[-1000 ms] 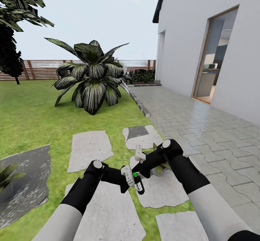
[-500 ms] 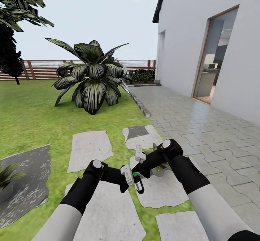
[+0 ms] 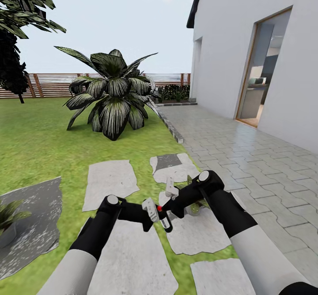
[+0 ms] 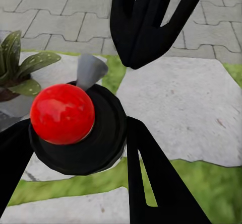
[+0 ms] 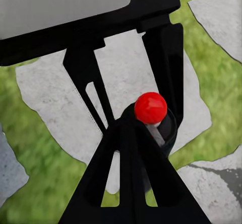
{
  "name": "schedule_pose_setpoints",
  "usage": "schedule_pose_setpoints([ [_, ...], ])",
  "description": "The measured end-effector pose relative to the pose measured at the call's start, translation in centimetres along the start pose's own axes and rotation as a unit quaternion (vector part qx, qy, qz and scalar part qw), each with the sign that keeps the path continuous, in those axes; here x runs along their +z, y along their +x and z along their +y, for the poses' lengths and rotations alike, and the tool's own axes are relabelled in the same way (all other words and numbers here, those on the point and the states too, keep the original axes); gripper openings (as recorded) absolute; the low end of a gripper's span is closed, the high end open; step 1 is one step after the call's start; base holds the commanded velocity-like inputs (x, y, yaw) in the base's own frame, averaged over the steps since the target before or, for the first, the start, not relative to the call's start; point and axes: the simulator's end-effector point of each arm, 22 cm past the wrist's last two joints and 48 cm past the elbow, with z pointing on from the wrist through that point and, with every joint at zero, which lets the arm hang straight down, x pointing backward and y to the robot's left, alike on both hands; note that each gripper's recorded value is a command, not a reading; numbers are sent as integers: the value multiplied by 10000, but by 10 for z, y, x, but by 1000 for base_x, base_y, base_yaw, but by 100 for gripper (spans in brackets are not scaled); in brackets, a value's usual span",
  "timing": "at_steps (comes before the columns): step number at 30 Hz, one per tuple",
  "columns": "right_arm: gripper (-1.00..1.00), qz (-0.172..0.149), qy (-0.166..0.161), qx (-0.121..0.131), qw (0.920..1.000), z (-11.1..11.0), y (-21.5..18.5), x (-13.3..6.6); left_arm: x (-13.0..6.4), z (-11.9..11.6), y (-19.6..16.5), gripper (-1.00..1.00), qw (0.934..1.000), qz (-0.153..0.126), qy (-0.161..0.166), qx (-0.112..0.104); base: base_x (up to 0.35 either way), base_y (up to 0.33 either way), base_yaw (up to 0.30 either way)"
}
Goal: Pick up the pesticide atomizer in the garden and spray insectifuge to fully cover both potted plants in the garden.
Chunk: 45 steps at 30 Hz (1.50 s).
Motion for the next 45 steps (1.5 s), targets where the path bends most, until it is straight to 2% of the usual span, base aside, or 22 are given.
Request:
schedule_pose_setpoints([
  [13, -100, 3, 4, 4, 10000, -1, 1, -1, 2, 1, 9, -100, 9999, 58, -10, -109, 0, 0, 0],
  [19, -100, 17, 10, 13, 10000, -1, 3, -1, 16, -12, 45, -100, 9978, 290, 250, -538, 0, 0, 0],
  [22, -100, 20, 18, 18, 10000, -2, 4, -2, 14, -12, 60, -100, 9968, 396, 266, -643, 0, 0, 0],
  [25, -100, 31, 22, 22, 10000, -2, 4, -2, 2, -1, 73, -100, 9960, 437, 125, -766, 0, 0, 0],
  [29, -100, 49, 53, 36, 10000, -4, 6, -2, -15, 19, 78, -100, 9940, 236, -166, -1051, 0, 0, 0],
  [30, -100, 43, 80, 67, 9999, -6, 8, -3, -25, 28, 84, -100, 9921, 164, -314, -1207, 0, 0, 0],
  [32, -100, 125, 207, 183, 9995, -16, 24, -14, -33, 34, 90, -100, 9897, 98, -444, -1358, 0, 0, 0],
  [34, -100, 232, 594, 460, 9969, -41, 57, -43, -38, 52, 98, -100, 9857, 109, -862, -1442, 0, 0, 0],
  [36, -100, 86, 1170, 826, 9897, -73, 77, -75, -43, 72, 109, -100, 9790, 197, -1389, -1482, 0, 0, 0],
  [37, -100, -76, 1638, 1193, 9792, -98, 94, -97, -45, 80, 118, -100, 9742, 271, -1646, -1522, 0, 0, 0],
  [38, -100, -183, 1927, 1487, 9698, -113, 108, -110, -46, 81, 125, -100, 9715, 313, -1757, -1557, 0, 0, 0],
  [39, -100, -289, 2204, 1942, 9555, -127, 134, -121, -44, 78, 136, -100, 9689, 385, -1826, -1625, 0, 0, 0],
  [40, -100, -361, 2331, 2410, 9414, -134, 161, -124, -43, 72, 146, -100, 9670, 439, -1848, -1695, 0, 0, 0],
  [41, 100, -399, 2348, 2846, 9286, -135, 186, -120, -42, 68, 154, -100, 9659, 471, -1853, -1748, 0, 0, 0],
  [42, 100, -415, 2320, 3207, 9174, -132, 208, -113, -40, 63, 161, -100, 9647, 509, -1848, -1806, 0, 0, 0],
  [44, 100, -408, 2321, 3528, 9055, -129, 227, -105, -40, 53, 180, -100, 9605, 595, -1900, -1944, 0, 0, 0],
  [45, 100, -378, 2386, 3641, 8995, -130, 236, -104, -43, 49, 197, -100, 9534, 651, -2056, -2111, 0, 0, 0],
])
